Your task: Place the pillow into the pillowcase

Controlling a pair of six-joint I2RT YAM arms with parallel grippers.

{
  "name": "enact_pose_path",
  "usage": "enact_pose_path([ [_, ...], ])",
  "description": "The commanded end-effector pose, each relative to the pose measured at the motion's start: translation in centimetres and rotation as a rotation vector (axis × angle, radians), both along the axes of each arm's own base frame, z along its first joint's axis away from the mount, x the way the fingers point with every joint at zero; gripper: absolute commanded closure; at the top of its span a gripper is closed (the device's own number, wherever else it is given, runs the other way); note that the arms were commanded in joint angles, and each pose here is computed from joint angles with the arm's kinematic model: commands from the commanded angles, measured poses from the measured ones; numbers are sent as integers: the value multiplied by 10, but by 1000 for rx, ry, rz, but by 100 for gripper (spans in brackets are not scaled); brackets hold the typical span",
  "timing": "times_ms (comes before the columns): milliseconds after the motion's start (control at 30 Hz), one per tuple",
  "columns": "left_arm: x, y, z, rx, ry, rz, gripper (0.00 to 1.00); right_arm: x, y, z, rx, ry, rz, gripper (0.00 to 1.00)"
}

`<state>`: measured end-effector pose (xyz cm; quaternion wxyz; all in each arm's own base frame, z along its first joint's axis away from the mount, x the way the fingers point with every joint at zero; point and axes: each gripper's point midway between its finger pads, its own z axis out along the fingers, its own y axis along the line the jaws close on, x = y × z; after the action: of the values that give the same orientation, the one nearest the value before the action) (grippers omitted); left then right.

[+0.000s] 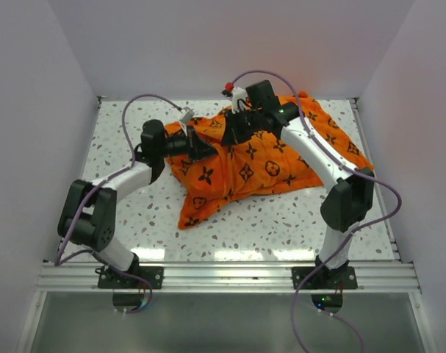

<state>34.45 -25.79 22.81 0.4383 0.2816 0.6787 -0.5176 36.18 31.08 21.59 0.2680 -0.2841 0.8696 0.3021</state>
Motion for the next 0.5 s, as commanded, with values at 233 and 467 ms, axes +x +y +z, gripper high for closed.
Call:
enact_pose_path([
  [233,97,-14,-121,-17,526,384,100,-24,46,114,415,19,35,100],
  [467,67,26,-59,65,268,127,57,-11,50,60,323,61,-31,100],
])
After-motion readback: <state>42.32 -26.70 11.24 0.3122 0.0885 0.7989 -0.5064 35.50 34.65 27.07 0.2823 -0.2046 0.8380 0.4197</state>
